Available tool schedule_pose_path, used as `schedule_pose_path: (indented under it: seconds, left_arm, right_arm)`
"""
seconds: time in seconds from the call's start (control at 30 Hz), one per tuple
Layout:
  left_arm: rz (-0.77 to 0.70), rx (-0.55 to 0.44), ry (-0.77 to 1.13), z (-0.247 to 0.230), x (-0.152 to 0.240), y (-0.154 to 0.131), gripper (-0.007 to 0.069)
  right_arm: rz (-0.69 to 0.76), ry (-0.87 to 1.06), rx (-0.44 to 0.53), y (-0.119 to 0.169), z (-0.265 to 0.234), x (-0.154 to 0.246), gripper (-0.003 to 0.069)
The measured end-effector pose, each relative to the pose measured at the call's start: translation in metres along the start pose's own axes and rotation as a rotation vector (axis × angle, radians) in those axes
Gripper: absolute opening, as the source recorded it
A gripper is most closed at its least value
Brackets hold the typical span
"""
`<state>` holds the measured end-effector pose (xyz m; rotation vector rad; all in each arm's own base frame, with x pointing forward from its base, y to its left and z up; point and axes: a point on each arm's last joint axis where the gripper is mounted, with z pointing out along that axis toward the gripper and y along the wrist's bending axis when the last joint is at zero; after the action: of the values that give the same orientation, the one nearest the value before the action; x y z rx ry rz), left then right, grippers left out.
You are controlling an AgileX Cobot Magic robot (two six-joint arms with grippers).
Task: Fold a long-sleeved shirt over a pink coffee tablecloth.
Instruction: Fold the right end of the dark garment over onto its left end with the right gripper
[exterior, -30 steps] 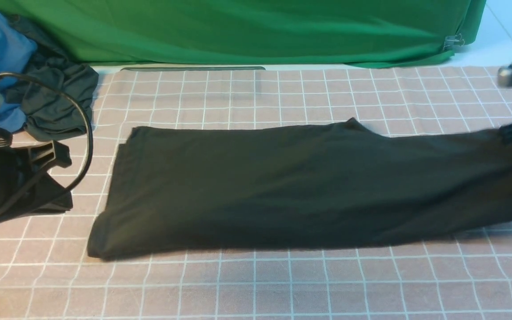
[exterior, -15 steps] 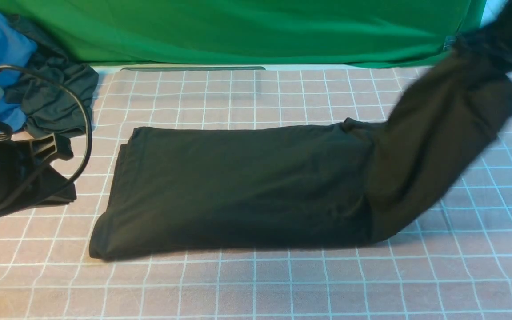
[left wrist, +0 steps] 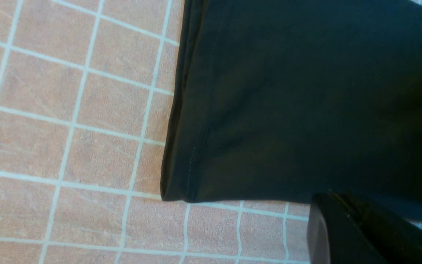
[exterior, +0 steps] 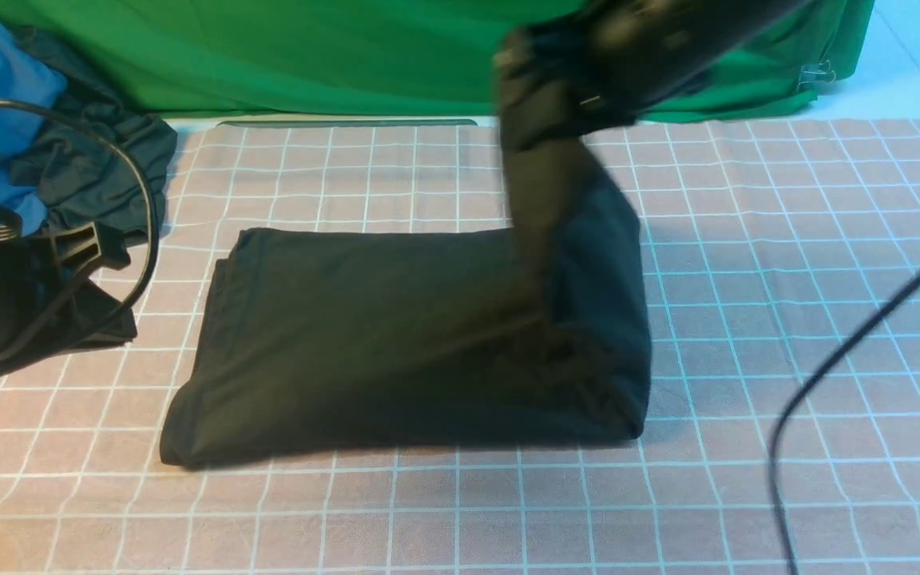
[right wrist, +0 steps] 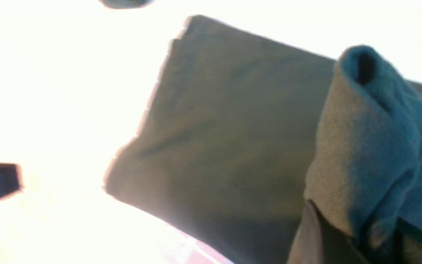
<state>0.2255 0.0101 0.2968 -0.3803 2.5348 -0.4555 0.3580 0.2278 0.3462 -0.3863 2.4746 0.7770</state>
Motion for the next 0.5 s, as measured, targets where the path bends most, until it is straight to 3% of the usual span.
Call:
schedule_pose_path:
  seconds: [0.23, 0.5]
  left_arm:
    - [0.025, 0.0, -0.002, 0.0, 0.0, 0.0, 0.0013]
    - [0.04, 0.0, -0.003, 0.0, 0.0, 0.0, 0.0013]
  right_arm:
    - [0.023, 0.016, -0.085, 0.027, 0.065, 0.017, 0.0129]
    - [0.041, 0.018, -0.15, 0.051, 0.105, 0.034, 0.0129]
